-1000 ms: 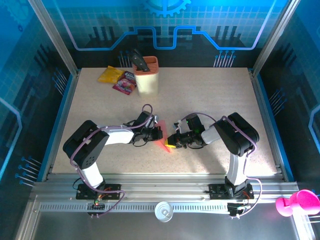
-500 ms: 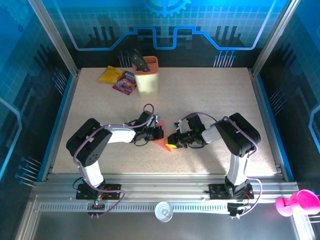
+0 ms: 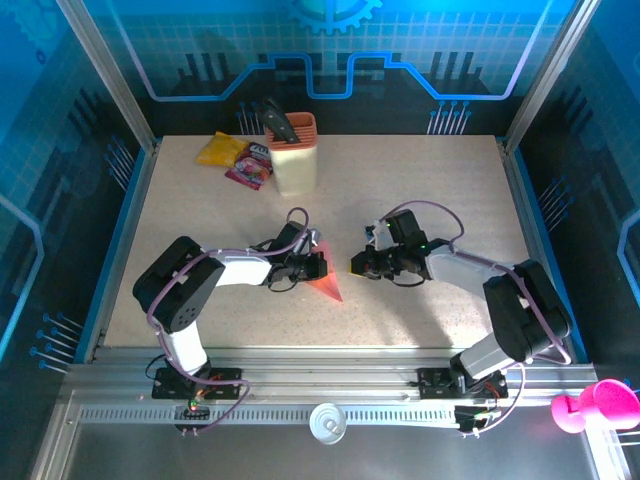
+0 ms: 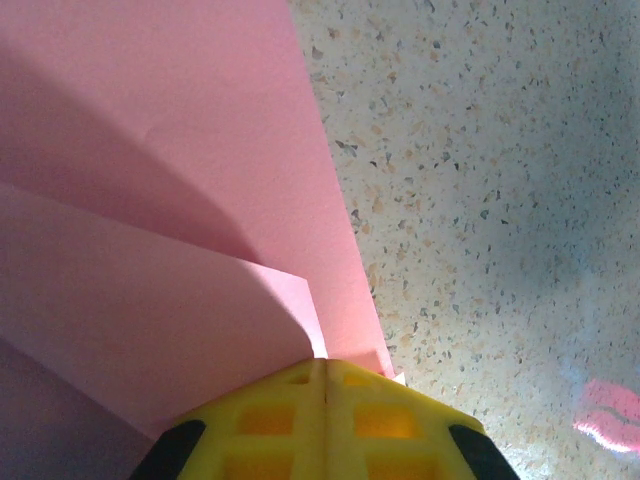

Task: Fold a paper plane with a square sheet of paper (pick it up from the middle)
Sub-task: Fourth fold the wing at the center of the table.

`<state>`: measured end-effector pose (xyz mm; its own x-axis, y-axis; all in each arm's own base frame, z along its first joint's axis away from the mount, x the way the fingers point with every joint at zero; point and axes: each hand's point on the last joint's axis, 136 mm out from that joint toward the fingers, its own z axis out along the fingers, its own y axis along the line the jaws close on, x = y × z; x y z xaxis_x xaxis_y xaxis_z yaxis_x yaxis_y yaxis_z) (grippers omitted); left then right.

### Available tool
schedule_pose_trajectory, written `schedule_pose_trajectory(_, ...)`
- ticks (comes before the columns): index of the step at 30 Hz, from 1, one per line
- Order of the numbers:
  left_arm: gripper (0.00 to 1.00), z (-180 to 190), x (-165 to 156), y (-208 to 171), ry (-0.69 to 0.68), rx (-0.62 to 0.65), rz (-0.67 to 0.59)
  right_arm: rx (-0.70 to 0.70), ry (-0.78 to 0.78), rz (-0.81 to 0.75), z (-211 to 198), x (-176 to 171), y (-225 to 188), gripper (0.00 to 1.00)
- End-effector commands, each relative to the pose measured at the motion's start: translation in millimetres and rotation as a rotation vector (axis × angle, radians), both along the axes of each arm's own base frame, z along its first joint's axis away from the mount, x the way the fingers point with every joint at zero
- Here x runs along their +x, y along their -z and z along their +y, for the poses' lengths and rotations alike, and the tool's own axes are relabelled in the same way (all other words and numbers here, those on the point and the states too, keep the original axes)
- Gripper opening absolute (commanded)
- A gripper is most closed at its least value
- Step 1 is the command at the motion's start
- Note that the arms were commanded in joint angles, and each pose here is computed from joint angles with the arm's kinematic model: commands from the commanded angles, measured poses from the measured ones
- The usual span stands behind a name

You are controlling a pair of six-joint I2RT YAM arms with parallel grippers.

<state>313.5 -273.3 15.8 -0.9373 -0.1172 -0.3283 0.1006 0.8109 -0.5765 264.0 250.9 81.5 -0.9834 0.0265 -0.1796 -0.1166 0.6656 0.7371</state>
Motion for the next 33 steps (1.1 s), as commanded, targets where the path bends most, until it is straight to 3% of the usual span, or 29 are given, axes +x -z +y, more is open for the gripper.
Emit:
schedule_pose_trajectory(1,0.0,5.5,-8.1,15.4,0.02,0.047,0.025,-0.094,-0.066,-0.015,12.5,-12.3,7.9,0.01)
schedule_pose_trajectory(8,0.0,4.8,-8.0,16.0,0.018,0.045,0.027,-0.096,-0.145,-0.023,47.2,-22.6,22.4,0.0)
schedule_pose_trajectory(16,0.0,5.1,-8.8,14.9,0.019,0.043,0.027,-0.085,-0.144,0.011,59.9,-20.3,40.0,0.0)
schedule_pose_trajectory(33,0.0,5.6,-8.7,15.4,0.022,0.048,0.027,-0.114,-0.076,0.079,32.1,-30.1,70.2,0.0)
